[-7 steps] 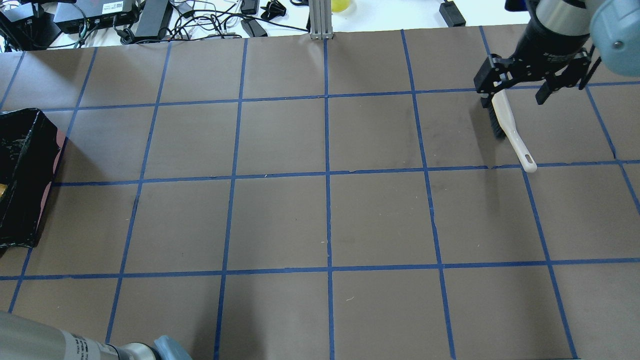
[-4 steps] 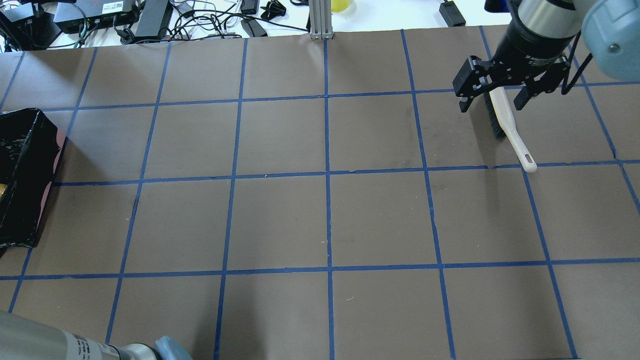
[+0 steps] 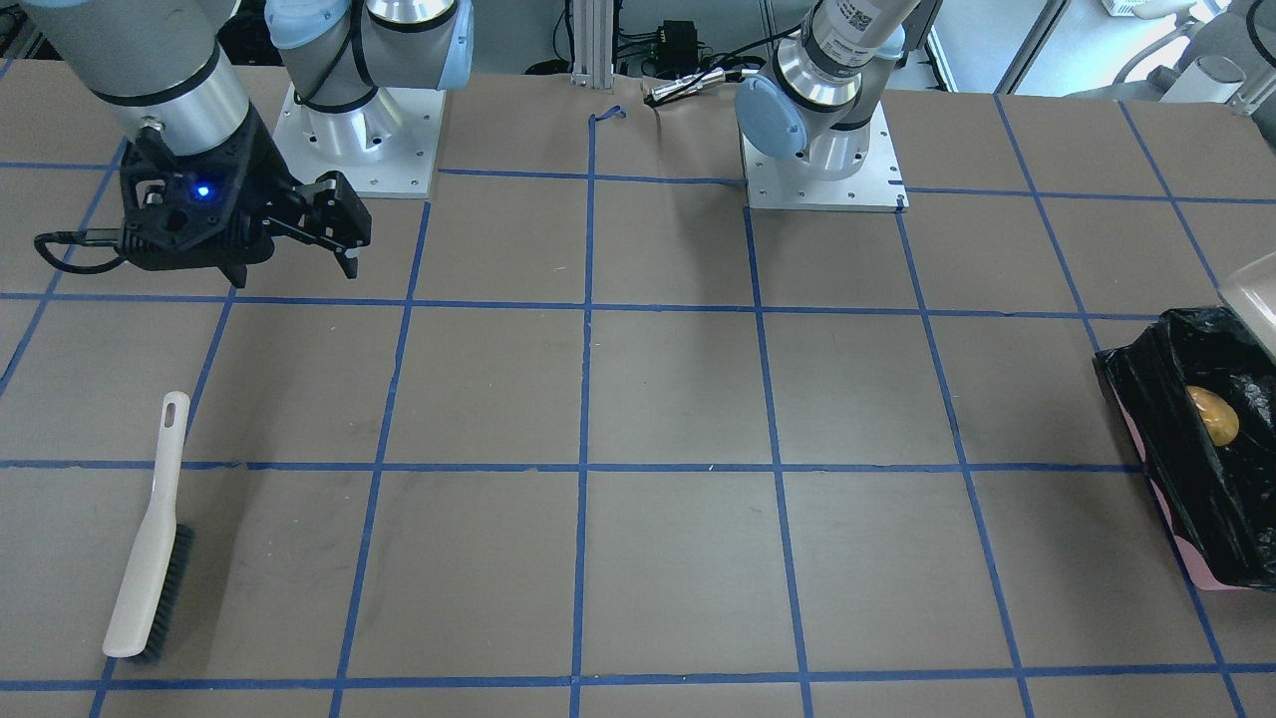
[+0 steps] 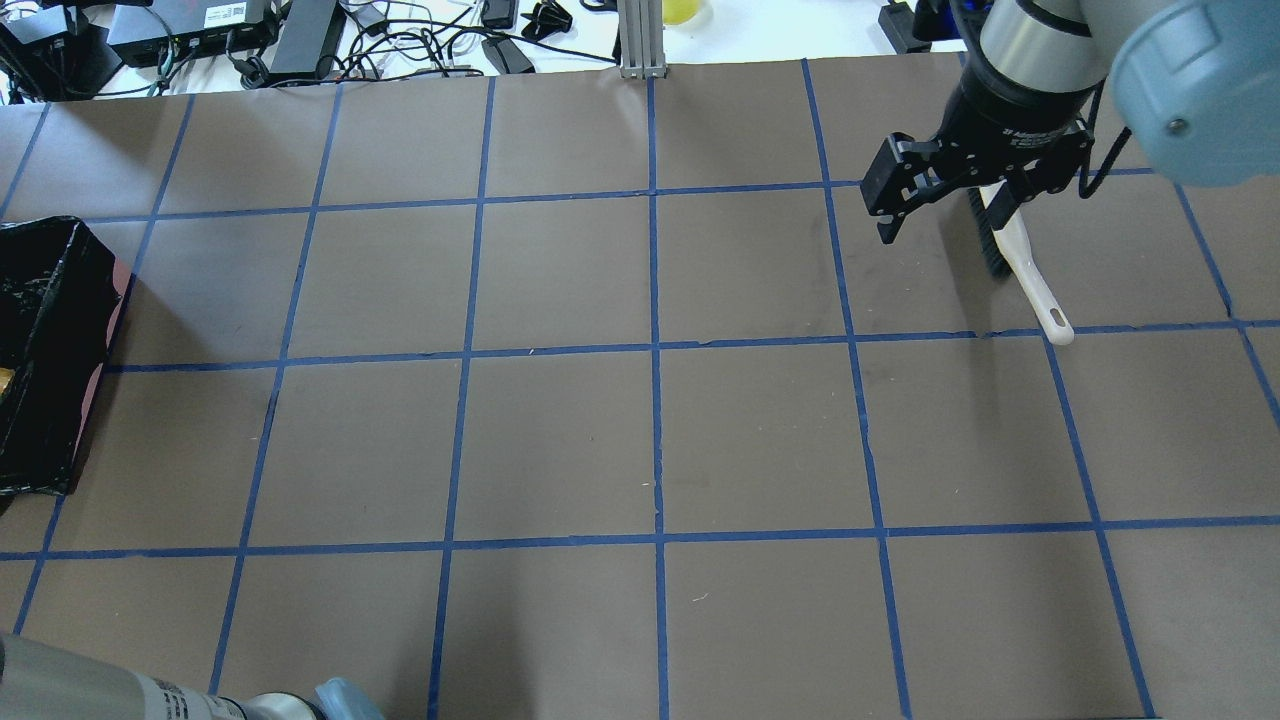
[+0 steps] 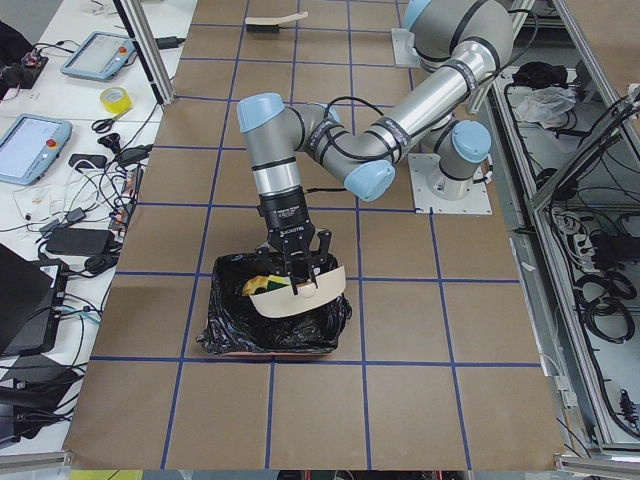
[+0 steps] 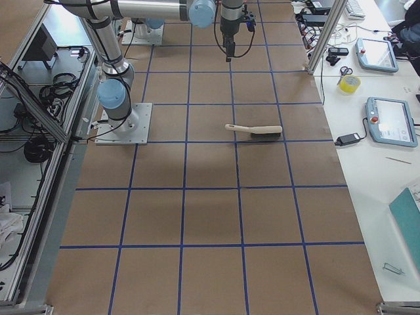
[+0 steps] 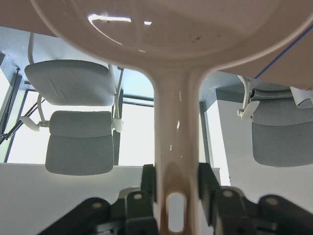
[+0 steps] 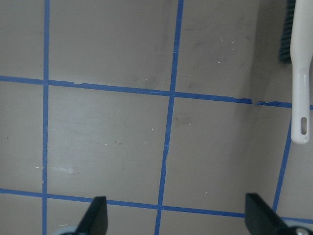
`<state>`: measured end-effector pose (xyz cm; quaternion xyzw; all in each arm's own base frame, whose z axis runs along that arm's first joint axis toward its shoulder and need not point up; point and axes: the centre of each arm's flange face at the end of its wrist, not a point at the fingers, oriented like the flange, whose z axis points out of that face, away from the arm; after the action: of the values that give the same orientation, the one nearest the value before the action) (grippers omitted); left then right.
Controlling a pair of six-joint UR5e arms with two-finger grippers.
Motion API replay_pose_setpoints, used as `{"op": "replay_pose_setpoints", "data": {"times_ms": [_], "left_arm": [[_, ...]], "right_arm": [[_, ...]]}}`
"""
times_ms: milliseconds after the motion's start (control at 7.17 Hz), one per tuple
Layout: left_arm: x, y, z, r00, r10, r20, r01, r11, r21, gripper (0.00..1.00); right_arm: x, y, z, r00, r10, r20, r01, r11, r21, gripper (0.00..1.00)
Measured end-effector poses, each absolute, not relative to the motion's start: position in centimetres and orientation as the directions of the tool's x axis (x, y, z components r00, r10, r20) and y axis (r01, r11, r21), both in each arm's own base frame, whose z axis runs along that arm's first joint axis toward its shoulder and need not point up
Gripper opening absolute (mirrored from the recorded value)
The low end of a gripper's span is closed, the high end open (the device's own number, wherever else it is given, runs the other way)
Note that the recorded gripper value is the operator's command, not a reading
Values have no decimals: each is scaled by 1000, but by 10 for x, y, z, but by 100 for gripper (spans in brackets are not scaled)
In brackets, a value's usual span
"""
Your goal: Sweep and dump trash into bin
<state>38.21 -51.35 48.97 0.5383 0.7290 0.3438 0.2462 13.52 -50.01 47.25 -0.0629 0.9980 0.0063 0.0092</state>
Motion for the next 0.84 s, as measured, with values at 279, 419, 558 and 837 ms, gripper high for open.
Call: {"op": "replay_pose_setpoints", "data": {"times_ms": [279, 419, 558, 837], "left_arm": [[373, -514, 488, -305, 952, 18, 593, 176, 786, 14], [373, -515, 487, -309, 951, 12, 583, 179, 793, 14], [374, -515, 487, -311, 950, -8, 568, 193, 800, 13], [373, -515, 488, -310, 949, -60, 535, 227, 814, 13]], "right_arm": [[143, -497, 473, -990, -139, -9, -139, 990, 10, 100], [144, -493, 477, -991, -132, -6, -132, 991, 5, 100], [144, -489, 480, -992, -129, -6, -129, 992, -1, 100], [144, -484, 484, -992, -128, -5, -128, 992, -9, 100]]}}
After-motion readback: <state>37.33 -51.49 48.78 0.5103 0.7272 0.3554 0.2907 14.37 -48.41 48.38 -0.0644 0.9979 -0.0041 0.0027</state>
